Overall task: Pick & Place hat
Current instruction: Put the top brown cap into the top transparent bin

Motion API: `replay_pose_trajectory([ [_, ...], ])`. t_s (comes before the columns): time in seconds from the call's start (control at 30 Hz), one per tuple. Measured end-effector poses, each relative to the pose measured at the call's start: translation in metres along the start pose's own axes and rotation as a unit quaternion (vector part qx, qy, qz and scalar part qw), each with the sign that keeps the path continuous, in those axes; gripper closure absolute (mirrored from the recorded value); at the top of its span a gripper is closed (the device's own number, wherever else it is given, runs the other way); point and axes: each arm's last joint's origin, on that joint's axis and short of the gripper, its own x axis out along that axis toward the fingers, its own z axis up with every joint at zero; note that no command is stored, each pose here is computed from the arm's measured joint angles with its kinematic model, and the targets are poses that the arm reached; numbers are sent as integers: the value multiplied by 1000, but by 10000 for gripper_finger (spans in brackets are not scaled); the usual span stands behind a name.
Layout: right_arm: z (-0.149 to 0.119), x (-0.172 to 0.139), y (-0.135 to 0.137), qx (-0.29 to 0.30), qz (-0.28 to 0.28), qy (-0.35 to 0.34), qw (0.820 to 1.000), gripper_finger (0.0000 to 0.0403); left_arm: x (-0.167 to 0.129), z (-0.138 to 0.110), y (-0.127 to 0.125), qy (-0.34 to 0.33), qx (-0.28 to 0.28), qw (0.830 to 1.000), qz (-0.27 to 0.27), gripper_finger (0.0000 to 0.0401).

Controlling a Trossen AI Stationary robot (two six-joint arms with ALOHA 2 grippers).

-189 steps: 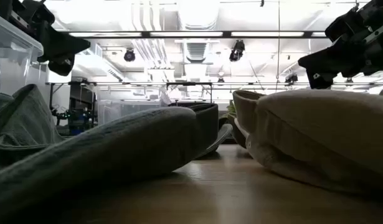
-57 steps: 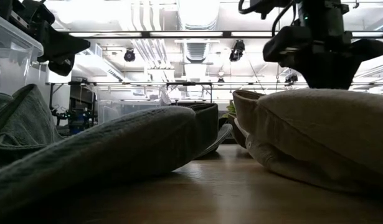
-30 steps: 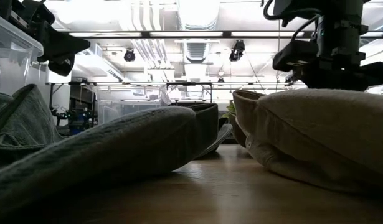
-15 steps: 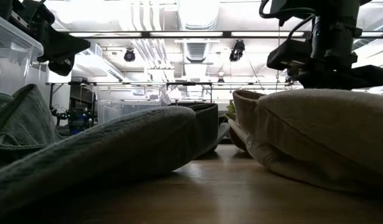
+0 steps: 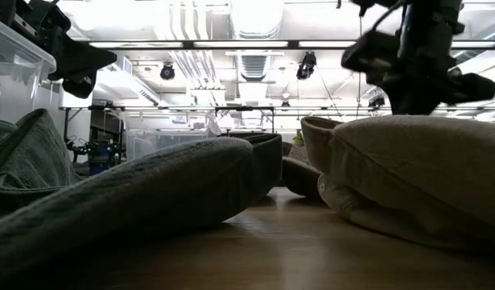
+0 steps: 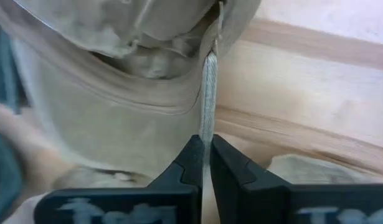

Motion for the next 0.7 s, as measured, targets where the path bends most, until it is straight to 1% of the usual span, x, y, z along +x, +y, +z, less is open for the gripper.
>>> replay_pose_trajectory([
  [0.13, 3, -22, 4, 0, 25, -13, 1000, 391, 0, 0, 0, 0, 0, 1000, 0, 401],
  [0.37, 13, -69, 11, 1, 96, -85, 992, 391, 0, 0, 0, 0, 0, 1000, -2, 401],
  [0.53, 20, -96, 20, -5, 136, -149, 979, 391, 0, 0, 0, 0, 0, 1000, -2, 401],
  [0.7, 29, -114, 30, 1, 167, -224, 960, 391, 0, 0, 0, 0, 0, 1000, -1, 401],
])
